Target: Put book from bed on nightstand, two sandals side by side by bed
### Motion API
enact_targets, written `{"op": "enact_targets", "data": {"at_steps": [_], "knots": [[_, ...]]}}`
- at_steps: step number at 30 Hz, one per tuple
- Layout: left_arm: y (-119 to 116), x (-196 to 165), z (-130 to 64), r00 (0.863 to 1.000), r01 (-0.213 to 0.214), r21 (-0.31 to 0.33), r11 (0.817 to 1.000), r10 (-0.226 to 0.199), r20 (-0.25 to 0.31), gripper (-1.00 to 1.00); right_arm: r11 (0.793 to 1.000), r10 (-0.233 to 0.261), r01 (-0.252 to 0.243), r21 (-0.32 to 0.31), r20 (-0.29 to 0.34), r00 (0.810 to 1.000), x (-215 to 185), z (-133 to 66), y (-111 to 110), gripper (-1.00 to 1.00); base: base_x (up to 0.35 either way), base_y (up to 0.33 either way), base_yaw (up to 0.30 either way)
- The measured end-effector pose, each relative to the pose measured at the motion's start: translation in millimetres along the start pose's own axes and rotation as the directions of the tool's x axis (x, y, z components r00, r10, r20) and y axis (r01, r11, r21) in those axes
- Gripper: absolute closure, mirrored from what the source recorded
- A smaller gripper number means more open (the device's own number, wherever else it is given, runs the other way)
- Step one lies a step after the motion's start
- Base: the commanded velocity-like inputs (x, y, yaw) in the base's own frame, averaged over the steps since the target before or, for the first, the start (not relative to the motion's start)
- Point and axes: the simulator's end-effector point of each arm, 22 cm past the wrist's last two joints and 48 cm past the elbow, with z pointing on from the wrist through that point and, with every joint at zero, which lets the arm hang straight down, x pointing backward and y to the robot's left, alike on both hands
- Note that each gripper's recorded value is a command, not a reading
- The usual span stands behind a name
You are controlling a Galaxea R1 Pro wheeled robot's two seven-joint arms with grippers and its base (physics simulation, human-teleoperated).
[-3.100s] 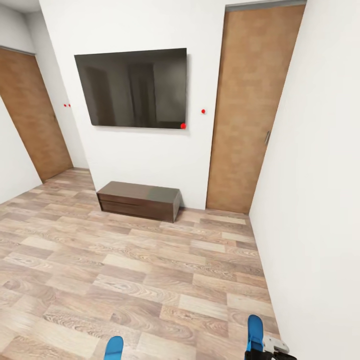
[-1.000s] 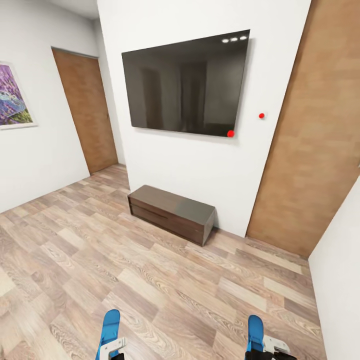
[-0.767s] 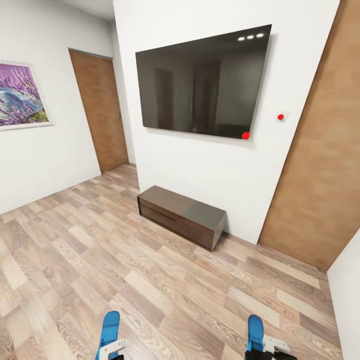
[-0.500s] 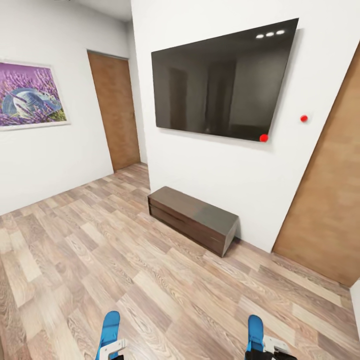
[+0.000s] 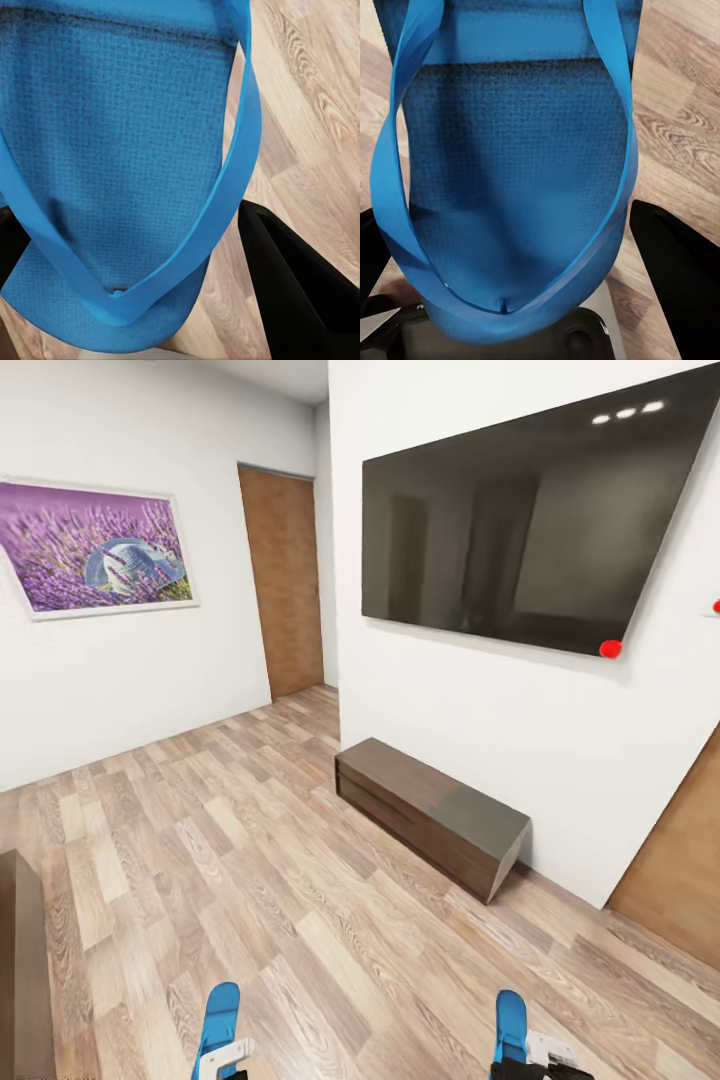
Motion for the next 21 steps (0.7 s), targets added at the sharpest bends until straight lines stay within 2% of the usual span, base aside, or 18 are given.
{"op": "enact_targets", "data": {"at_steps": [7, 17, 21], "knots": [[-1.6, 0.9, -0.1, 1.0, 0.0, 0.002, 1.0, 0.0, -0.002, 1.0, 1.0, 0.0, 0.0, 0.0, 0.0, 1.0, 0.1, 0.2, 0.0, 1.0, 0.19, 0.0, 0.286], [-2.7, 0.8, 0.0, 1.0, -0.001, 0.004, 1.0, 0.001, -0.001, 1.0, 1.0, 0.0, 0.0, 0.0, -0.001, 1.0, 0.1, 0.3, -0.1, 1.0, 0.031, -0.003, 0.287], [-3.6, 1.0, -0.3, 1.0, -0.002, 0.005, 1.0, 0.002, -0.001, 1.0, 1.0, 0.0, 0.0, 0.001, -0.001, 1.0, 0.3, 0.1, -0.3, 1.0, 0.168, -0.14, 0.287]]}}
